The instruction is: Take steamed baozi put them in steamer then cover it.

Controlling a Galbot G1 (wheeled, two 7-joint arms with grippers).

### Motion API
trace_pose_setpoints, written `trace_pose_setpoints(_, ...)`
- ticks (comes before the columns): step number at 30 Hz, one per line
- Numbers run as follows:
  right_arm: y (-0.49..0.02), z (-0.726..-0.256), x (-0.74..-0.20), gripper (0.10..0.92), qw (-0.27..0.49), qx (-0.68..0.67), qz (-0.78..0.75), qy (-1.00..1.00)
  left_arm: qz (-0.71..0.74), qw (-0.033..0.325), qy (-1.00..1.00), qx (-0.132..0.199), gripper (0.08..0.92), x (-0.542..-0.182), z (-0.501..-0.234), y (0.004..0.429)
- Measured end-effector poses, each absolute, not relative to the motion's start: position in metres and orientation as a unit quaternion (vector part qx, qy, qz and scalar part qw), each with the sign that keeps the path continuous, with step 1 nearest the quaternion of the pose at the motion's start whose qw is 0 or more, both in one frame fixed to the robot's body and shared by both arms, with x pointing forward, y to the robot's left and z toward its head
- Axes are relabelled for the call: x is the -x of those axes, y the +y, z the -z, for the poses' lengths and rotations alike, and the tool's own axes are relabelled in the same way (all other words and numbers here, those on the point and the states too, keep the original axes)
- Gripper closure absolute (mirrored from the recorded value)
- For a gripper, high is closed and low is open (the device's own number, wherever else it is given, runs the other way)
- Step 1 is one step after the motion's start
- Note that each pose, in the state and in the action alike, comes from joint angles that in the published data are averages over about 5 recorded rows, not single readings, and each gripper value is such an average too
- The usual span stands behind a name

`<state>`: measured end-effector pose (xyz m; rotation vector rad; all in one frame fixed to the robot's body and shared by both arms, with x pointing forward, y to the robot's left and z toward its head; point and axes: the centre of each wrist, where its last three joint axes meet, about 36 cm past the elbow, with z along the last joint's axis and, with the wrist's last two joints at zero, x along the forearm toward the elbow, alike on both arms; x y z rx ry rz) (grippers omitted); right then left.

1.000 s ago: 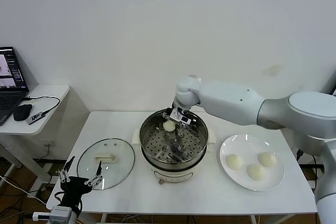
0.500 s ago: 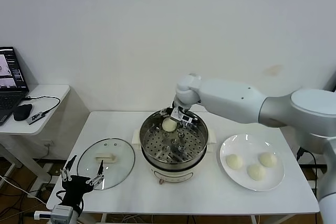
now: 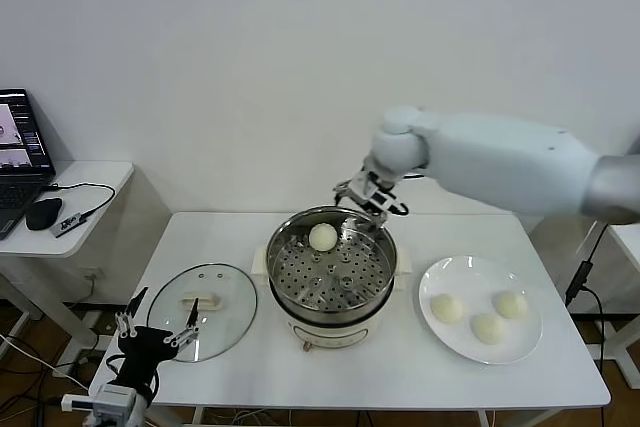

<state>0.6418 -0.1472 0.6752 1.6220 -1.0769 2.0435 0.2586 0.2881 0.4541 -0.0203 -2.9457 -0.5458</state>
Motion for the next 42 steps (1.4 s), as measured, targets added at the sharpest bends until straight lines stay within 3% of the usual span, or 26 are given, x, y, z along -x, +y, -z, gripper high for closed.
trace_pose_setpoints(8, -0.238, -0.674, -0.602, 0.200, 0.249, -0.532, -0.663, -0.464, 0.186, 0.065, -0.980, 0.013, 0.177, -0.267, -0.455, 0.297)
trace_pose_setpoints(17, -0.315, -0.632, -0.561, 0.200, 0.323, -0.506, -0.608, -0.519, 0.185, 0.059, -0.981, 0.015, 0.177, -0.274, -0.452, 0.304)
trace_pose_setpoints(42, -0.349, -0.497, -0.554, 0.200, 0.396, -0.492, -0.567, -0.529, 0.182, 0.066, -0.981, 0.004, 0.177, -0.272, -0.442, 0.313)
